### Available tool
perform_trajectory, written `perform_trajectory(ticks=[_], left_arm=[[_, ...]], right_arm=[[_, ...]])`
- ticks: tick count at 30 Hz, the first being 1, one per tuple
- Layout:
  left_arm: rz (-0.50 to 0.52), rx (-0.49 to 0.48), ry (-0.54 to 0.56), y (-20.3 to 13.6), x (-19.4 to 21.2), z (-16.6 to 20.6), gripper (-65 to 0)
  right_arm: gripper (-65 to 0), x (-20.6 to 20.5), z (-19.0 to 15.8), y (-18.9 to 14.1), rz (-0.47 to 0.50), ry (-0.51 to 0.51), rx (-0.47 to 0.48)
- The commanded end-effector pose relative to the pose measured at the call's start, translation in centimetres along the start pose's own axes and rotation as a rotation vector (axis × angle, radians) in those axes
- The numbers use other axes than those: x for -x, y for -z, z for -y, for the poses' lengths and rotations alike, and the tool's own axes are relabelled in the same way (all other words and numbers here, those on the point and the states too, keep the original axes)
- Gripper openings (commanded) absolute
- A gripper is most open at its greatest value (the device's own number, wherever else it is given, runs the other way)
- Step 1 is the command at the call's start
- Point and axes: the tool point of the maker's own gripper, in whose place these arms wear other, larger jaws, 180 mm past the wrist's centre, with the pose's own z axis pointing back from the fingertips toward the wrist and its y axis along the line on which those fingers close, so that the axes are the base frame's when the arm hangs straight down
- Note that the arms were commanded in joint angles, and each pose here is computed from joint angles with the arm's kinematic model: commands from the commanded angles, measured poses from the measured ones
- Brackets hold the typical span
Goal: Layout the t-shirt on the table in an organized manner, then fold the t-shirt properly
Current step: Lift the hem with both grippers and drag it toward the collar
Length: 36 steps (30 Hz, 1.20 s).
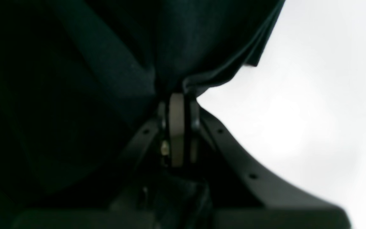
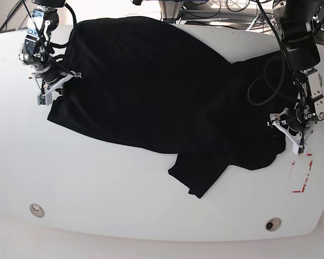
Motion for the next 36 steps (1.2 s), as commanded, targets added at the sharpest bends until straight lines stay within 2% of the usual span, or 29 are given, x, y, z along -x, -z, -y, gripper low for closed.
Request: perform_trajectory(ticks=[1, 4, 8, 14, 22, 26, 31, 36], left_arm=[[0.005, 0.044, 0.031, 0.4, -0.9, 2.0, -34.9], [-0.008, 0.066, 0.069, 0.8, -0.8, 3.4, -45.6], [0.009, 0.106, 0.095, 1.4, -2.0, 5.8, -51.4], [0.064, 0.157, 0.116, 1.8, -4.7, 9.0, -51.7], [0.137, 0.226, 0.231, 1.9, -8.4, 13.9, -51.7], [0.162, 0.271, 0.257, 2.1, -9.0, 16.6, -51.7], [0.165, 0.277, 0.263, 2.1, -9.1, 17.0, -51.2], [0.167, 0.278, 0.264, 2.0, -9.2, 17.1, -44.9]], right_arm=[[-64.4, 2.1, 0.4, -0.1, -0.098, -0.020, 0.016], [-64.4, 2.1, 0.5, -0.1, -0.097, -0.018, 0.016], [-64.4, 2.0, 0.4, -0.1, -0.095, -0.018, 0.015], [-64.4, 2.3, 0.4, -0.2, -0.101, -0.017, 0.015], [-64.5, 3.1, 0.0, -1.0, -0.108, -0.029, 0.010], [-64.4, 3.5, -0.4, -1.9, -0.107, -0.049, 0.009], [-64.4, 4.8, -1.4, -2.7, -0.118, -0.047, 0.001], [-64.2, 6.4, -1.6, -3.3, -0.174, -0.046, 0.003]])
